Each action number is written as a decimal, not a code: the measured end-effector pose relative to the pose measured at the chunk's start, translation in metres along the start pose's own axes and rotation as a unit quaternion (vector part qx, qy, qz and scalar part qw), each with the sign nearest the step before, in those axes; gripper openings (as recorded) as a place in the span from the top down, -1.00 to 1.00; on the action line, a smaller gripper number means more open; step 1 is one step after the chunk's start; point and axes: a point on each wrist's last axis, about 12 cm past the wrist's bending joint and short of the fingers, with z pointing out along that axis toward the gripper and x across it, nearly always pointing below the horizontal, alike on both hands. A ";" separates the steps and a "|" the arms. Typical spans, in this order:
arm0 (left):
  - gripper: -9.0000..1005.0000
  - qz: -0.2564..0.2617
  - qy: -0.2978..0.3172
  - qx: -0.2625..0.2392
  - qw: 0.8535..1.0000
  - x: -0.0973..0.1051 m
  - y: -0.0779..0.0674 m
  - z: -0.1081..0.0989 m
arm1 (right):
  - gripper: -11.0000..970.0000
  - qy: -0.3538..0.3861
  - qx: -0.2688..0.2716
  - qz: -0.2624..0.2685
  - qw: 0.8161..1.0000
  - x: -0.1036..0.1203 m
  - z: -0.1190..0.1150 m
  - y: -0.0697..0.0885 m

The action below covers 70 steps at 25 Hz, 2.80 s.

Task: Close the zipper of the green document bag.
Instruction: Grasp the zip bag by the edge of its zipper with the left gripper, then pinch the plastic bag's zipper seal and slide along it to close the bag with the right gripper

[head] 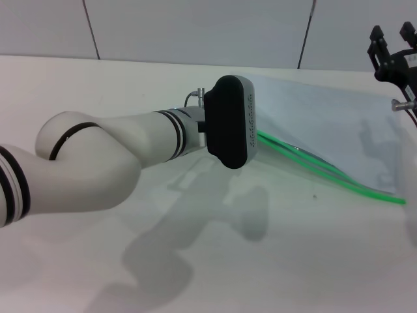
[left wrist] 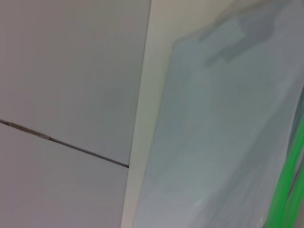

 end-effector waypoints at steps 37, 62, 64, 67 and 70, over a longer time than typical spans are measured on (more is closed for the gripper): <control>0.88 -0.031 -0.043 -0.026 0.998 -0.006 -0.016 -0.015 | -0.09 0.036 -0.178 0.108 0.977 -0.012 0.004 0.006; 0.87 -0.078 -0.072 -0.049 0.993 -0.016 -0.014 -0.033 | -0.09 0.025 -0.367 -0.088 0.926 -0.018 0.001 0.009; 0.87 -0.080 -0.072 -0.050 0.993 -0.015 -0.014 -0.034 | -0.09 0.017 -0.369 -0.106 0.923 -0.017 0.000 0.011; 0.87 -0.085 -0.070 -0.053 0.993 -0.014 -0.013 -0.034 | -0.09 0.004 -0.370 -0.132 0.920 -0.015 -0.002 0.015; 0.87 -0.092 -0.068 -0.056 0.992 -0.012 -0.011 -0.035 | -0.09 -0.010 -0.369 -0.155 0.916 -0.014 -0.003 0.018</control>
